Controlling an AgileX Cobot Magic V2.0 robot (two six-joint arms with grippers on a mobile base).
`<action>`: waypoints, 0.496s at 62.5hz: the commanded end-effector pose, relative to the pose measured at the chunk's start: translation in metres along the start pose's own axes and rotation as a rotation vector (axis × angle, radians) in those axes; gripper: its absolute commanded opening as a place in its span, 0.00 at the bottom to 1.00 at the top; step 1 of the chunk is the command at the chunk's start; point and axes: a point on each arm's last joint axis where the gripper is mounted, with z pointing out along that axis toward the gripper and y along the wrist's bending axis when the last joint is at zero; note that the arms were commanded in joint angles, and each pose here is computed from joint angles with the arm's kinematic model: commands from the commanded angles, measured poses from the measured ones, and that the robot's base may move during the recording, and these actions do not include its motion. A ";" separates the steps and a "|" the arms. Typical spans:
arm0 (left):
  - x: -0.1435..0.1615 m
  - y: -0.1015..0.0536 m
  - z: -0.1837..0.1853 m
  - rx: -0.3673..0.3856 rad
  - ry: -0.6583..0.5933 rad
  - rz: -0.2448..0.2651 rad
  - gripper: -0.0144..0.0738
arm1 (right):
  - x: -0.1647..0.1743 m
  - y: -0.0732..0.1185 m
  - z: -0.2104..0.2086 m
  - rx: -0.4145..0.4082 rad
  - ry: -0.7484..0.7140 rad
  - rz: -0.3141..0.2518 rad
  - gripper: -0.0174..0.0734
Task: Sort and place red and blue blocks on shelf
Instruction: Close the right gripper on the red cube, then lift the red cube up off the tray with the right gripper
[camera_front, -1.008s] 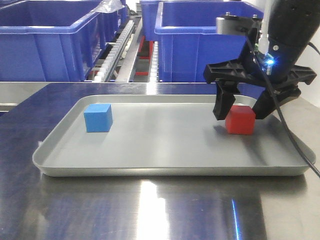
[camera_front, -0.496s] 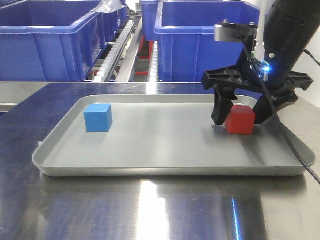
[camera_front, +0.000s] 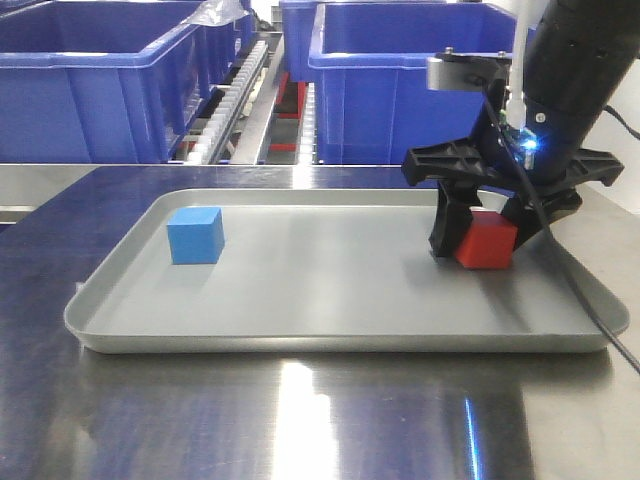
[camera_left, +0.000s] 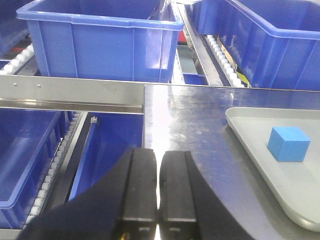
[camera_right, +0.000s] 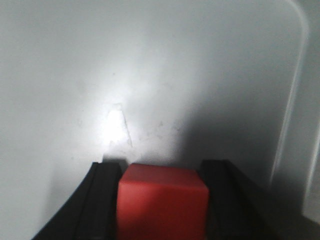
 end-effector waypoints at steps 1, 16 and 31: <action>0.005 0.000 0.001 0.014 -0.053 -0.003 0.31 | -0.017 0.006 -0.024 -0.030 -0.116 -0.002 0.33; 0.005 0.000 0.001 0.014 -0.053 -0.003 0.31 | -0.029 0.010 -0.059 -0.061 -0.255 -0.006 0.25; 0.005 0.000 0.001 0.014 -0.053 -0.003 0.31 | -0.037 0.014 -0.128 -0.118 -0.512 -0.012 0.25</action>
